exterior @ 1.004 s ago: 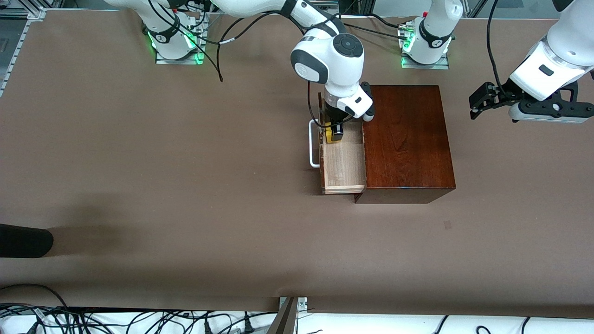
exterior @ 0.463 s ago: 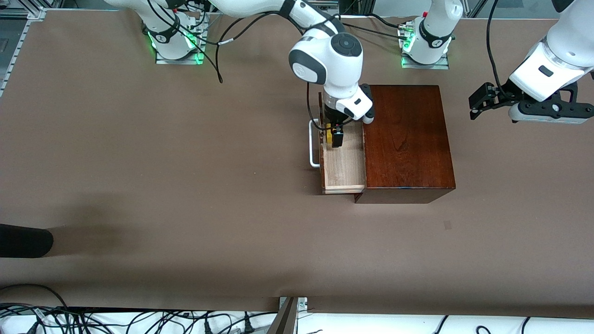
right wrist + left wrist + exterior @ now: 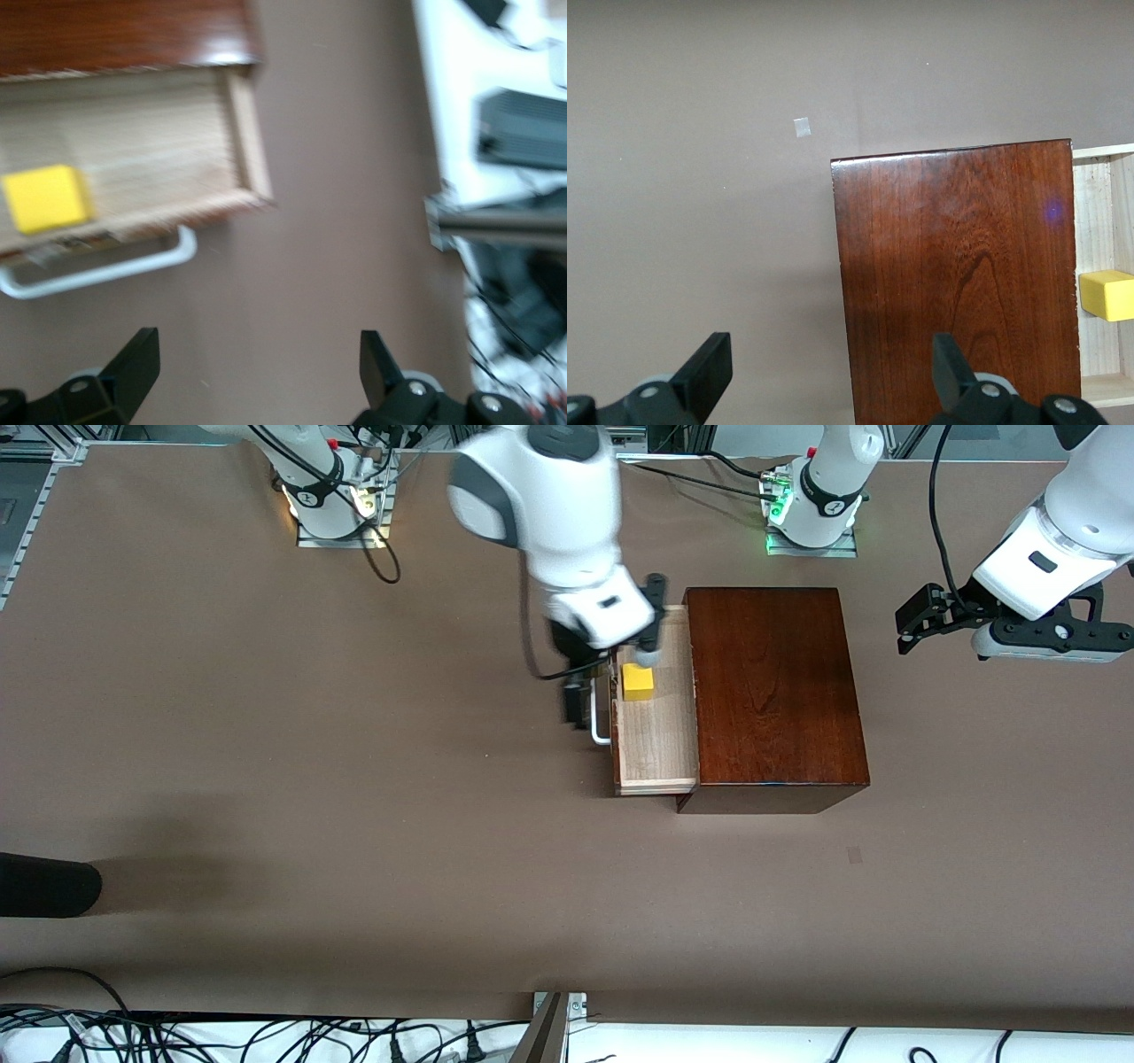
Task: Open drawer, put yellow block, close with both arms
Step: 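Withdraw the right gripper while the left gripper reaches the drawer front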
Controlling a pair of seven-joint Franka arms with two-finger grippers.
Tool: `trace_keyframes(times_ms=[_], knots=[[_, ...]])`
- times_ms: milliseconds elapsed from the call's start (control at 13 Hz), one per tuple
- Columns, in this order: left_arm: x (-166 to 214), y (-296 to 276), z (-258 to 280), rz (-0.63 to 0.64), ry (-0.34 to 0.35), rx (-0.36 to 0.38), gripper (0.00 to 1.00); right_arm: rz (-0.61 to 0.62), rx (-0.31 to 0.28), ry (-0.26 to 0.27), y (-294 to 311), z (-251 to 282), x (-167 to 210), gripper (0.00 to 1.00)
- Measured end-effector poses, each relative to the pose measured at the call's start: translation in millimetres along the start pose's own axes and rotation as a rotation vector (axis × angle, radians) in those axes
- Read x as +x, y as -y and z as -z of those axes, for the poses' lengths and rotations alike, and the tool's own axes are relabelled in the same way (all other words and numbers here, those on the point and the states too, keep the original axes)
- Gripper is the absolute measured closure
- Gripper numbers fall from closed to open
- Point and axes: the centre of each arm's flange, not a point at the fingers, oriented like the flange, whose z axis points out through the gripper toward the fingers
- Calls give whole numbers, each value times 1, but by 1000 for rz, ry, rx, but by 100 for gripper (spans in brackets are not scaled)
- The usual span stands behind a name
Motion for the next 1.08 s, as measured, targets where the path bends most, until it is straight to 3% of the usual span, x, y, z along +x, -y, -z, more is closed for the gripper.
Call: trace_keyframes(times_ms=[154, 540, 849, 1081], knots=[[0, -6, -3, -12, 12, 0, 0, -87, -2, 37, -47, 30, -46, 0], [-24, -83, -13, -135, 154, -79, 0, -377, 126, 57, -127, 63, -169, 0], [-33, -183, -45, -290, 269, -250, 0, -674, 170, 135, -126, 79, -258, 0], [-5, -225, -88, -474, 316, -322, 0, -854, 193, 194, -139, 77, -354, 0]])
